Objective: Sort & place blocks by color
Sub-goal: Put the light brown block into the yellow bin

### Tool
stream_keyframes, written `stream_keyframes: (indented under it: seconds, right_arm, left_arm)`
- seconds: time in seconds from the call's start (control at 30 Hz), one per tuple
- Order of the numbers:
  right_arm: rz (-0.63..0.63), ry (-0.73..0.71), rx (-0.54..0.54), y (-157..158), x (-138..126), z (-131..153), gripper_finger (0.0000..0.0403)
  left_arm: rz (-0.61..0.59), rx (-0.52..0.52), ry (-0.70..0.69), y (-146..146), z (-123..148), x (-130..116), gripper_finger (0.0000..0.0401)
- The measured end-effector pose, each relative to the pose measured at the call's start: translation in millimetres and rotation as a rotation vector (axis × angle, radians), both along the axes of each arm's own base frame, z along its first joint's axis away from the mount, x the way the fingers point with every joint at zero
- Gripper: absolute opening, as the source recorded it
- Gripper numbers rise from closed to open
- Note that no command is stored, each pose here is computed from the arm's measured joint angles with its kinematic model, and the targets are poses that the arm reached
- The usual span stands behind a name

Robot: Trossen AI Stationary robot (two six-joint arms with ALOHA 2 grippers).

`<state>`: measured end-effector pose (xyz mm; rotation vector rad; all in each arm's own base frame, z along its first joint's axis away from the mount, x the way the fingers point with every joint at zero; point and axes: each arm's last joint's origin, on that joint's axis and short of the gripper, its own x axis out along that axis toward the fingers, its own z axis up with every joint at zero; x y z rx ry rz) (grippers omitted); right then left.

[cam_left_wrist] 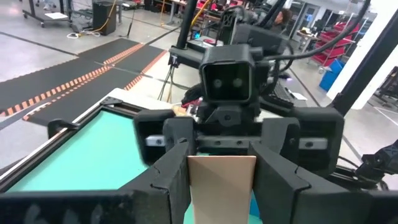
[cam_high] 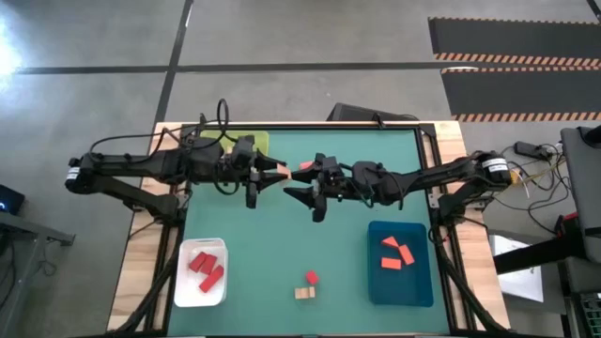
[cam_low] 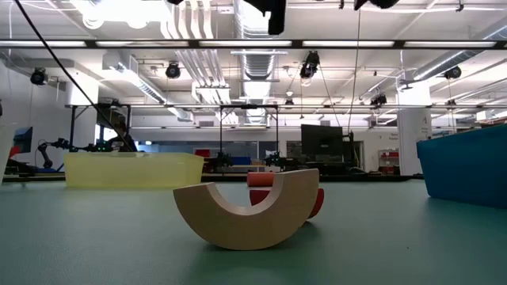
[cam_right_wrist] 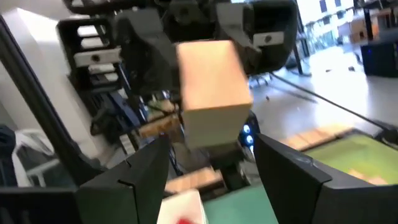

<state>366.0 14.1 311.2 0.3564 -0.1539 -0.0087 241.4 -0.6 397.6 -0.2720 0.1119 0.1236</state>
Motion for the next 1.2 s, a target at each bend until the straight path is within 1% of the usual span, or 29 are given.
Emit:
stream_keyframes:
  seconds: [0.1,0.2,0.4,0.47,0.57,0.7,0.8,0.93,1.03,1.2]
  right_arm:
    - [0.001,0.068,0.003,0,-8,5,0.0222]
    - [-0.002,0.169,0.016,-1,-21,9,0.0223]
    - [-0.106,0.372,0.060,-5,-54,17,0.0224]
    - [-0.132,0.410,0.074,-6,-64,20,0.0223]
    - [-0.162,0.429,0.075,-8,-75,25,0.0224]
    - [-0.191,0.425,0.065,-9,-82,30,0.0223]
    - [-0.199,0.419,0.054,-9,-83,32,0.0221]
    - [-0.200,0.425,0.046,-9,-82,31,0.0219]
    - [-0.200,0.438,0.044,-9,-80,28,0.0219]
    - [-0.201,0.460,0.041,-9,-77,23,0.0219]
  left_arm:
    - [0.022,-0.001,0.013,6,-1,-2,0.0123]
    - [0.053,-0.002,0.030,13,-1,-4,0.0123]
    - [0.128,-0.009,0.168,31,-1,-9,0.0123]
    - [0.159,-0.016,0.228,38,-1,-10,0.0123]
    - [0.209,-0.032,0.324,51,1,-12,0.0123]
    - [0.301,-0.068,0.475,74,-4,-13,0.0123]
    - [0.372,-0.107,0.606,96,-15,-11,0.0123]
    - [0.433,-0.132,0.756,128,-37,-6,0.0123]
    - [0.461,-0.151,0.845,154,-58,-3,0.0123]
    - [0.483,-0.234,0.995,196,-96,-2,0.0123]
